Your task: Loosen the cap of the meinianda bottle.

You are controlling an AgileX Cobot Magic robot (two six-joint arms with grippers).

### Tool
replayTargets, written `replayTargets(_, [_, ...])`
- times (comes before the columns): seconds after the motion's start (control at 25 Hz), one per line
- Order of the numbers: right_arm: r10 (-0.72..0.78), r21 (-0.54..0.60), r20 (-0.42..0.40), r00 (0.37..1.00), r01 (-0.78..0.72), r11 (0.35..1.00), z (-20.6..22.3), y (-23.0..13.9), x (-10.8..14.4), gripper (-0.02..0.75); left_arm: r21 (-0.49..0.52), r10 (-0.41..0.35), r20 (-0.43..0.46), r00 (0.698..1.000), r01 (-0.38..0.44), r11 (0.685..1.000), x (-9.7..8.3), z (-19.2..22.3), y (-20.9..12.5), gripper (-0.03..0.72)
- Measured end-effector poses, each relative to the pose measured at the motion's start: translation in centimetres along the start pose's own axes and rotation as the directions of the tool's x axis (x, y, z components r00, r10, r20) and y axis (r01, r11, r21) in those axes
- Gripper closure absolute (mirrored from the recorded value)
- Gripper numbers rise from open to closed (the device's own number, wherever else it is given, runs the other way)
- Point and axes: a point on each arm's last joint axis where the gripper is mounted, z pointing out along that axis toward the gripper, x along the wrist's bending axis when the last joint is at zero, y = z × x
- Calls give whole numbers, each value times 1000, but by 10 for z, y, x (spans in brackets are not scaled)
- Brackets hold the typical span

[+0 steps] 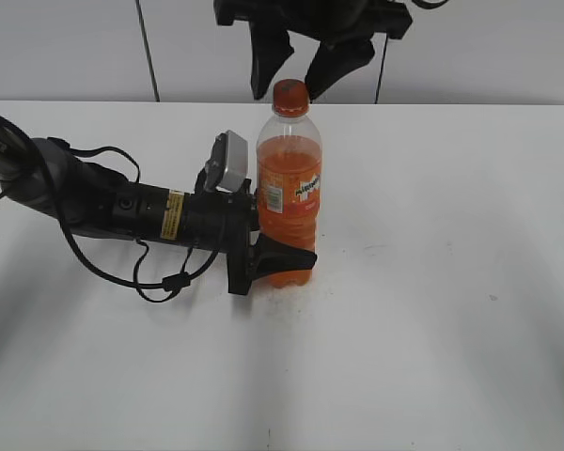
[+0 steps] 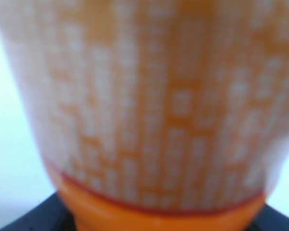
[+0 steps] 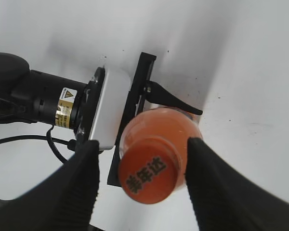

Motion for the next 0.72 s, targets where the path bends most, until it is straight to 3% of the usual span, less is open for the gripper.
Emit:
replayTargets(0.32, [0, 9, -2, 1000, 0, 1000, 4, 0, 0, 311, 0, -3, 0, 1000, 3, 1000, 0, 0, 0, 288])
replayTargets(0.72, [-41, 9, -2, 999, 41, 999, 4, 0, 0, 393, 0, -3, 0, 1000, 3, 1000, 0, 0, 0, 288])
